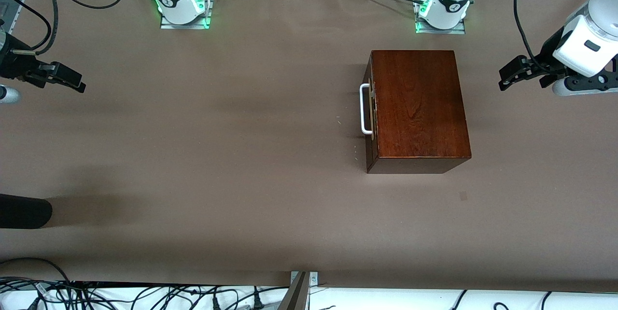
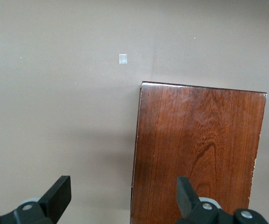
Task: Open drawer, take yellow block, close drawer
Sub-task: 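Reach the left gripper to the white drawer handle and grasp it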
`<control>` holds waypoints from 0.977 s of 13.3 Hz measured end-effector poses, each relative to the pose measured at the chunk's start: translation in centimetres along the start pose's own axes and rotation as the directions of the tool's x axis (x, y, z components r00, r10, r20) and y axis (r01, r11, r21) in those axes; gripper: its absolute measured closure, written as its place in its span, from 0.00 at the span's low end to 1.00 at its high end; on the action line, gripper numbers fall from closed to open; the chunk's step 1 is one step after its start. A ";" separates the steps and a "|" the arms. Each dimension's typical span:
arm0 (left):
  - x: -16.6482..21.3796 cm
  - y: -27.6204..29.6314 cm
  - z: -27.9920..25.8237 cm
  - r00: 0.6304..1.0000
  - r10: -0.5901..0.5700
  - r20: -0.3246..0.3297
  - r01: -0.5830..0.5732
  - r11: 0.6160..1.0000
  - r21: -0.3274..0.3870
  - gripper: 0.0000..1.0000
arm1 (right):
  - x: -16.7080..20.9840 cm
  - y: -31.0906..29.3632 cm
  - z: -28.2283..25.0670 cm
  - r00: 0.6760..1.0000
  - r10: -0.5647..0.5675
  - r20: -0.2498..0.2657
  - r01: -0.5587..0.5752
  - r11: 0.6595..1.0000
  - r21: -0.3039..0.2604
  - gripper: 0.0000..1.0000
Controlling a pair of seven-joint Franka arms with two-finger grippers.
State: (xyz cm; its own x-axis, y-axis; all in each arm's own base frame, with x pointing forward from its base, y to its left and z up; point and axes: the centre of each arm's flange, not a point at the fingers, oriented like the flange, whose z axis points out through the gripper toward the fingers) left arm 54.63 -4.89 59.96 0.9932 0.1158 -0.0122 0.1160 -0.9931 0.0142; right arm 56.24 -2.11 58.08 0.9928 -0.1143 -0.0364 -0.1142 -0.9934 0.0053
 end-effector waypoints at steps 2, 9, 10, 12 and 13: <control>0.0 0.0 0.0 1.000 0.000 0.000 0.000 1.000 0.000 0.00 | 0.1 0.0 0.0 1.000 0.000 -0.002 0.000 1.000 0.000 0.00; -1.1 7.9 0.2 0.991 0.131 -0.004 -0.131 0.991 0.004 0.00 | 0.9 -0.1 0.5 1.000 0.002 -0.028 -0.002 1.000 0.001 0.00; -1.3 10.1 0.3 0.989 0.147 -0.005 -0.147 0.989 0.003 0.00 | 0.9 -0.1 0.6 1.000 0.002 -0.028 -0.002 1.000 0.001 0.00; -2.3 15.1 1.1 0.989 0.150 0.006 -0.150 0.989 0.000 0.00 | 0.9 -0.1 0.6 1.000 0.002 -0.028 -0.002 1.000 0.001 0.00; -3.2 18.0 2.0 0.989 0.148 0.021 -0.148 0.989 -0.001 0.00 | 0.9 -0.1 0.6 1.000 0.002 -0.027 -0.002 1.000 0.001 0.00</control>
State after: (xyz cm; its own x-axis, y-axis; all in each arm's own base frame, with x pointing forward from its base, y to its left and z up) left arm 53.52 -23.14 58.31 0.9990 -0.0331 -0.0314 -0.0326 -0.9993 0.0168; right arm 57.16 -2.12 57.44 0.9932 -0.1161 -0.0098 -0.1161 -0.9932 0.0040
